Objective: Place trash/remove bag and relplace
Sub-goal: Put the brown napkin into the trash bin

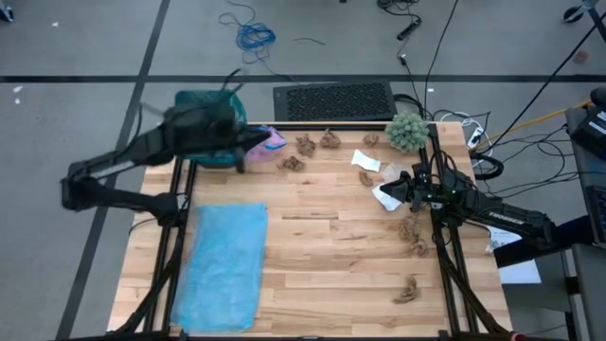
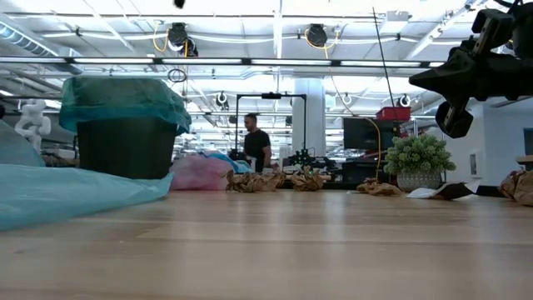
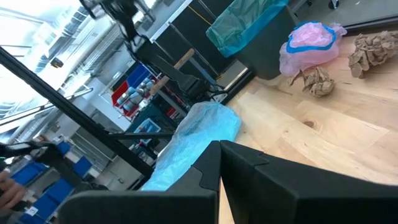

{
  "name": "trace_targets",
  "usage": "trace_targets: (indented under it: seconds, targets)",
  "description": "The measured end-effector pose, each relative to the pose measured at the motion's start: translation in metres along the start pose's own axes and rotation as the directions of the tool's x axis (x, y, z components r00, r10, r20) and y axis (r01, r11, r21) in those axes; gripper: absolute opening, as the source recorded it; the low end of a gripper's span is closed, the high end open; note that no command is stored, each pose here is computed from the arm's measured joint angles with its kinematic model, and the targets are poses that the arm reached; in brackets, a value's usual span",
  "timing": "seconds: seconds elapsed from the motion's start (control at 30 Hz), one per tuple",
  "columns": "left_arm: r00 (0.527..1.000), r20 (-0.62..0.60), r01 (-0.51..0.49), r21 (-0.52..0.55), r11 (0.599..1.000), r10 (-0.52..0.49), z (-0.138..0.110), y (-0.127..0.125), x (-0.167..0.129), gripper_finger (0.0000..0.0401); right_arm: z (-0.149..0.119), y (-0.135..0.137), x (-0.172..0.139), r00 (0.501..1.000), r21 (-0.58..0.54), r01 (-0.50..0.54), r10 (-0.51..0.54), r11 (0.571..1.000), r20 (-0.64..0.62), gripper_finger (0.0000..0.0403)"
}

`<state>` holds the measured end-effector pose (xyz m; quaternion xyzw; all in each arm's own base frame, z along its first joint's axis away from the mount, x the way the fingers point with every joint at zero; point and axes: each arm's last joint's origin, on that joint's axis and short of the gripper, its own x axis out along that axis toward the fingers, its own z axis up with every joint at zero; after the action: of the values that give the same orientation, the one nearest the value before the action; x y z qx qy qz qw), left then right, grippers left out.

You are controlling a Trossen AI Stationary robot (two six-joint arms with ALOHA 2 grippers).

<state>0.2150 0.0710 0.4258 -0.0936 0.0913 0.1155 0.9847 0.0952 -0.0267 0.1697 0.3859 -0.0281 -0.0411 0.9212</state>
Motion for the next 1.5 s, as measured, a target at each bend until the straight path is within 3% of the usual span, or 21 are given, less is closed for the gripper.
trace_targets:
  seconds: [0.2, 0.33, 0.47, 0.6, 0.8, 1.07, 1.2, 1.5]
  targets:
    - [0.950, -0.310, -0.008, 0.063, 0.998, 0.027, 0.014, 0.005, 0.064, 0.0000, 0.000, 0.000, 0.000, 1.000, 0.000, 0.008, -0.008, 1.000, 0.009, 0.0000]
    - [0.915, -0.402, -0.007, 0.059, 0.998, 0.030, 0.014, 0.008, 0.095, 0.0000, 0.000, 0.000, 0.000, 1.000, 0.001, 0.011, -0.011, 1.000, 0.007, 0.0000]
    - [0.856, -0.515, -0.003, 0.071, 0.997, 0.040, -0.002, 0.012, 0.119, 0.0000, 0.000, 0.000, 0.000, 1.000, 0.001, 0.011, -0.011, 1.000, 0.006, 0.0000]
    - [0.755, -0.653, -0.002, 0.092, 0.996, 0.062, -0.027, 0.017, 0.134, 0.0000, 0.000, 0.000, 0.000, 1.000, 0.001, 0.011, -0.011, 1.000, 0.006, 0.0000]
    - [0.529, -0.831, -0.118, 0.129, 0.985, 0.172, -0.071, 0.037, 0.159, 0.0000, 0.000, 0.000, 0.000, 1.000, 0.001, 0.011, -0.011, 1.000, 0.005, 0.0000]
    - [0.387, -0.904, -0.266, 0.078, 0.961, 0.181, -0.116, 0.072, 0.194, 0.0000, 0.000, 0.000, 0.000, 1.000, 0.001, 0.011, -0.011, 1.000, 0.005, 0.0000]
    - [0.359, -0.916, -0.246, 0.092, 0.965, 0.179, -0.131, 0.084, 0.205, 0.0017, 0.000, 0.000, 0.000, 1.000, 0.001, 0.010, -0.010, 1.000, 0.005, 0.0000]
    - [0.404, -0.894, -0.247, 0.096, 0.964, 0.193, -0.147, 0.093, 0.226, 0.0138, 0.000, 0.000, 0.000, 1.000, 0.001, 0.010, -0.010, 1.000, 0.004, 0.0000]
